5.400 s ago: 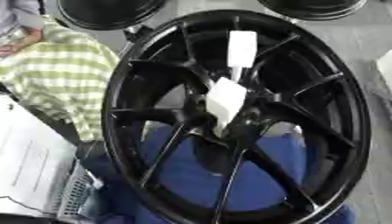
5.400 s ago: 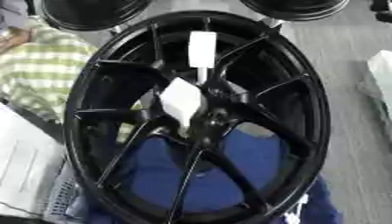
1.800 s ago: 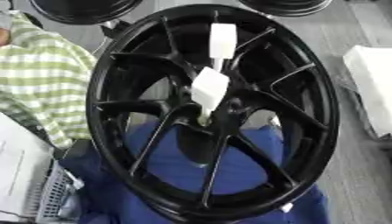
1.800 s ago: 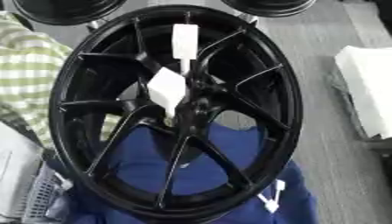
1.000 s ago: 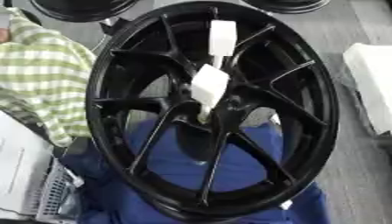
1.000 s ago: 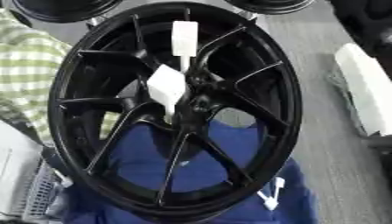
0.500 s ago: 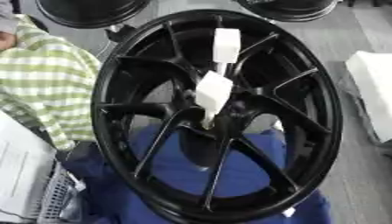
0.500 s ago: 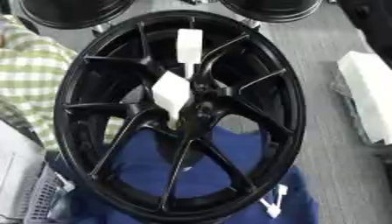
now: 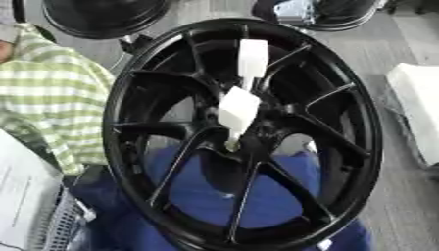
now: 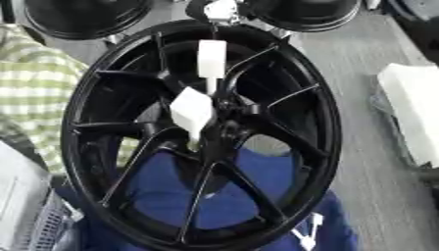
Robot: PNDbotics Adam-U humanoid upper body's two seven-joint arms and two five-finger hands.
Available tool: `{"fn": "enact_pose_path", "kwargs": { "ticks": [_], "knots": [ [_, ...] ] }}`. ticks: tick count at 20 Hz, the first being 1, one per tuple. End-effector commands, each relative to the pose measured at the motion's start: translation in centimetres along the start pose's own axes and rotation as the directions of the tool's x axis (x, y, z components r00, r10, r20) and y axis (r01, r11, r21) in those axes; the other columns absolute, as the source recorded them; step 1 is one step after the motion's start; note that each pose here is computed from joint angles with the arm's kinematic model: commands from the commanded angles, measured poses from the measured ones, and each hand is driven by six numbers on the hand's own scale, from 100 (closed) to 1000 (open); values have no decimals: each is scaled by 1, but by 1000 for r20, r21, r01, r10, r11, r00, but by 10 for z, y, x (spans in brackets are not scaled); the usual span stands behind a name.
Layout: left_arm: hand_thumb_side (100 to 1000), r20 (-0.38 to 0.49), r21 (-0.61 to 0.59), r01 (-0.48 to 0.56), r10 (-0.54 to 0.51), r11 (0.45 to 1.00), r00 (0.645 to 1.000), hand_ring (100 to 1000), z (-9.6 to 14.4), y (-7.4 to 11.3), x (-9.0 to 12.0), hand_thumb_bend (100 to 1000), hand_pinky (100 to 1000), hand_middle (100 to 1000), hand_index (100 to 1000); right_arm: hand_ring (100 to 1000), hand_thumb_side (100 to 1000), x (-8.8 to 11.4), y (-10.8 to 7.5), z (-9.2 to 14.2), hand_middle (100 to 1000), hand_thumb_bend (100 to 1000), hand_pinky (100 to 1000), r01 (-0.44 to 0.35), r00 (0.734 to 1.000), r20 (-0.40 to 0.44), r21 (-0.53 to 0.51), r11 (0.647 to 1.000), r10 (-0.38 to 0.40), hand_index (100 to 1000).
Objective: Pull the pin out of the wheel hub.
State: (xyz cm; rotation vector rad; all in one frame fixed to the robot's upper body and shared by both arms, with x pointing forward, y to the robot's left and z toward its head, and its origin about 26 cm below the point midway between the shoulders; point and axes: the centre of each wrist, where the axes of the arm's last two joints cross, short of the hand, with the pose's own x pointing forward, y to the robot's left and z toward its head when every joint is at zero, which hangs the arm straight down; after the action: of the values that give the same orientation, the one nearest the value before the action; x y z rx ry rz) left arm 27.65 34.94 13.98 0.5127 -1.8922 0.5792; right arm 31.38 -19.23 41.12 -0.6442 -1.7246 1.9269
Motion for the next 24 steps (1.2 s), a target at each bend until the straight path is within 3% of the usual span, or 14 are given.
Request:
{"fn": "enact_pose_path", "kwargs": {
  "ticks": [1,8,12,24],
  "knots": [
    [558,32,-14,12,-12,1000,999,563,-5,1,8,489,703,578,726,824,455,9,-7,11,750,190,840,-10,1000,-9,-4,1000,9,811],
    [559,31,-15,11,-11,1000,999,563,-5,1,8,489,703,578,726,832,471,14,-1,12,757,215,843,13,1000,-5,56,998,-13,816],
    [559,31,-15,10,-10,1000,999,563,-5,1,8,489,703,578,726,836,524,12,4,7,762,216,844,23,1000,-20,110,994,-21,820],
    [561,30,-18,5,-5,1000,1000,564,-5,0,8,488,703,578,726,833,572,5,16,-9,758,249,842,49,998,-52,203,978,-39,826]
  ]
}}
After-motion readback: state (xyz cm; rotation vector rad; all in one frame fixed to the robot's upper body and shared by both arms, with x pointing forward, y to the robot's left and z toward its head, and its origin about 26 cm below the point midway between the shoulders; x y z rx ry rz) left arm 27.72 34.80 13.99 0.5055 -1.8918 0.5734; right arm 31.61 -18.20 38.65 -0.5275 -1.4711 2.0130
